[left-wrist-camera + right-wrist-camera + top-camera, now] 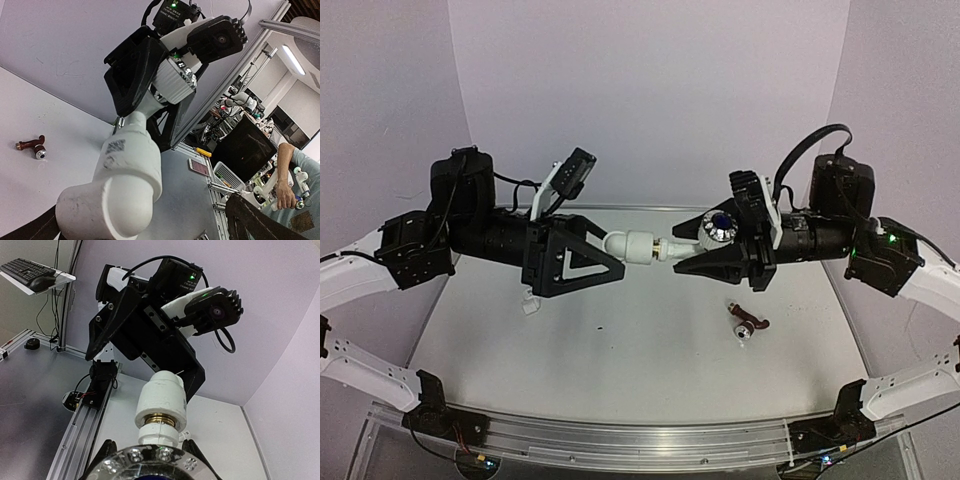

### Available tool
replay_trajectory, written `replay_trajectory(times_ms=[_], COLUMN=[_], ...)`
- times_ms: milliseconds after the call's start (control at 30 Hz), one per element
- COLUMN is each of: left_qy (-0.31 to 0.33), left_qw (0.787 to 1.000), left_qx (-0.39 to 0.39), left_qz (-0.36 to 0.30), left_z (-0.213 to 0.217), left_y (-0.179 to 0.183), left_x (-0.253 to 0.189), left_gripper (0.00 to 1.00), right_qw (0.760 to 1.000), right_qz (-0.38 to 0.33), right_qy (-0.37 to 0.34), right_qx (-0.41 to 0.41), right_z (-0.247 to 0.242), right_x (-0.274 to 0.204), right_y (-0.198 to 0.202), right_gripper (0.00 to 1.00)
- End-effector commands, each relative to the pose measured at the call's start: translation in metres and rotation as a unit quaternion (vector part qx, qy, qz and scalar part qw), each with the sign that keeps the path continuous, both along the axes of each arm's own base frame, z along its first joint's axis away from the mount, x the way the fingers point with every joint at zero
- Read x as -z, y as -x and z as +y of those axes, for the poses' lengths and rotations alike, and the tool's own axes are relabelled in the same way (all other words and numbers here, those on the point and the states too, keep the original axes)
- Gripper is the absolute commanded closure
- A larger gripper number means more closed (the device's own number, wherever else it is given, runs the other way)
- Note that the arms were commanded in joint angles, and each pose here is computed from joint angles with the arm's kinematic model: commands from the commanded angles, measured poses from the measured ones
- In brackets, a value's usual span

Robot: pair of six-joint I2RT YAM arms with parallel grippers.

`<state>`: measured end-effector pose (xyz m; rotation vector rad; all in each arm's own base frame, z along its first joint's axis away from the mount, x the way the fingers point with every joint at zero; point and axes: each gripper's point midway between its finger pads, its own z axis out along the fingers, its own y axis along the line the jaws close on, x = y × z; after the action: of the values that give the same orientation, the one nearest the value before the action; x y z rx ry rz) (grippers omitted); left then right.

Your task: Install the water faucets

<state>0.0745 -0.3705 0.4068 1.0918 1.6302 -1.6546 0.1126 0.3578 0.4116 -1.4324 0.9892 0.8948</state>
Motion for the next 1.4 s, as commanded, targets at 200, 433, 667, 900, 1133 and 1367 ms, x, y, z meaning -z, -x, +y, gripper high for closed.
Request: replay_trajectory(times_ms=[200, 433, 667, 900, 1133, 1367], left_qy=[0.052, 0.047, 0.053, 0.047, 0.041, 0.029], left_qw=[0.998, 0.998, 0.997, 0.996, 0.995, 0.995], left_qx=[0.016, 0.039, 0.062, 0.078, 0.086, 0.094], left_qz=[-0.021, -0.015, -0.009, -0.005, 0.001, 0.009], left_z=[0.009, 0.007, 0.009, 0.009, 0.008, 0.007], left_y=[0.009, 0.015, 0.023, 0.027, 0.029, 0.031], left_x=[-0.032, -0.029, -0.032, -0.029, -0.026, -0.019], left_gripper=[0.00, 0.00, 0.02, 0.03, 0.05, 0.06], right_qw=[1.000, 0.999, 0.998, 0.996, 0.995, 0.993], right_qz=[-0.029, -0.029, -0.037, -0.050, -0.052, -0.061], right_qy=[0.001, 0.009, 0.011, 0.018, 0.021, 0.015], right_qx=[-0.003, 0.029, 0.046, 0.065, 0.085, 0.101], right_z=[-0.006, -0.003, -0.001, 0.001, 0.004, 0.004], right_x=[0.006, 0.009, 0.008, 0.012, 0.011, 0.003], right_y=[0.005, -0.008, -0.016, -0.025, -0.034, -0.040], right_gripper=[1.00, 1.00, 1.00, 1.00, 1.00, 1.00])
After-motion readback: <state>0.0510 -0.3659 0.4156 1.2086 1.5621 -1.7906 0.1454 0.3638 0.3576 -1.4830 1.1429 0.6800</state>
